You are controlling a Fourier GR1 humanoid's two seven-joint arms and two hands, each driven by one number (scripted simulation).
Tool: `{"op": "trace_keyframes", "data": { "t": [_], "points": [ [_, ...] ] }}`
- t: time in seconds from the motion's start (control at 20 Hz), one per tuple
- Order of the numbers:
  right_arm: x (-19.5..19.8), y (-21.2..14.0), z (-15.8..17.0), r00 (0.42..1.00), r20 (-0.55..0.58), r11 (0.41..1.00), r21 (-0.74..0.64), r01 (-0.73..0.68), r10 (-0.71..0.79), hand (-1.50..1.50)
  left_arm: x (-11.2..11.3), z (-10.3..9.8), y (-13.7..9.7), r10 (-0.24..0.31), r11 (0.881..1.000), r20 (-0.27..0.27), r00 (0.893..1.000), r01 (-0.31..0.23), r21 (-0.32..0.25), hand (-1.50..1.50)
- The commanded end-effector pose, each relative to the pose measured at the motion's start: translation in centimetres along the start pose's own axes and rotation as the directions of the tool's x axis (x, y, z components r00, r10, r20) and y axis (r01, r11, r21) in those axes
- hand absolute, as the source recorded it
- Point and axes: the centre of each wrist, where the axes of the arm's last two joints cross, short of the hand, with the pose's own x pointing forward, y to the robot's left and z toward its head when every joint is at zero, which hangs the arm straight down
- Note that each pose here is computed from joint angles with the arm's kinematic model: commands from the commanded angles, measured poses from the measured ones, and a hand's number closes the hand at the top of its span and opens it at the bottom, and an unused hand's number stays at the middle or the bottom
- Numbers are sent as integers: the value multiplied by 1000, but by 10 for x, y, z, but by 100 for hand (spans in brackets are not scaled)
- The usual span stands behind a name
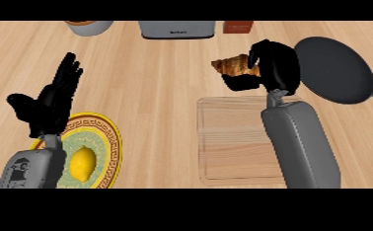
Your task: Pick the croissant from the cutting board and place it in the pan
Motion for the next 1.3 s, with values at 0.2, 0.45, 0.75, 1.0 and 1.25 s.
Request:
{"op": "trace_keyframes", "data": {
  "t": [0.2,0.45,0.75,1.0,1.25],
  "points": [
    [-48,-51,-7,974,-91,957,-225,182,-207,150,3,-2,-6,19,1000,24,1000,-18,-11,0],
    [-104,-88,-31,925,-114,906,-274,322,-363,150,0,-10,-13,-12,1000,23,1000,12,-18,0],
    [-207,-87,-53,938,-220,923,-337,186,-269,150,22,-19,-11,-6,999,35,999,8,-50,0],
    [-253,-84,-58,957,-277,939,-344,-11,-90,150,14,-12,-20,-1,999,40,999,3,-55,0],
    [-279,-92,-63,942,-325,936,-350,-31,-90,150,6,-12,-29,17,997,43,999,-13,-81,0]
  ]
}}
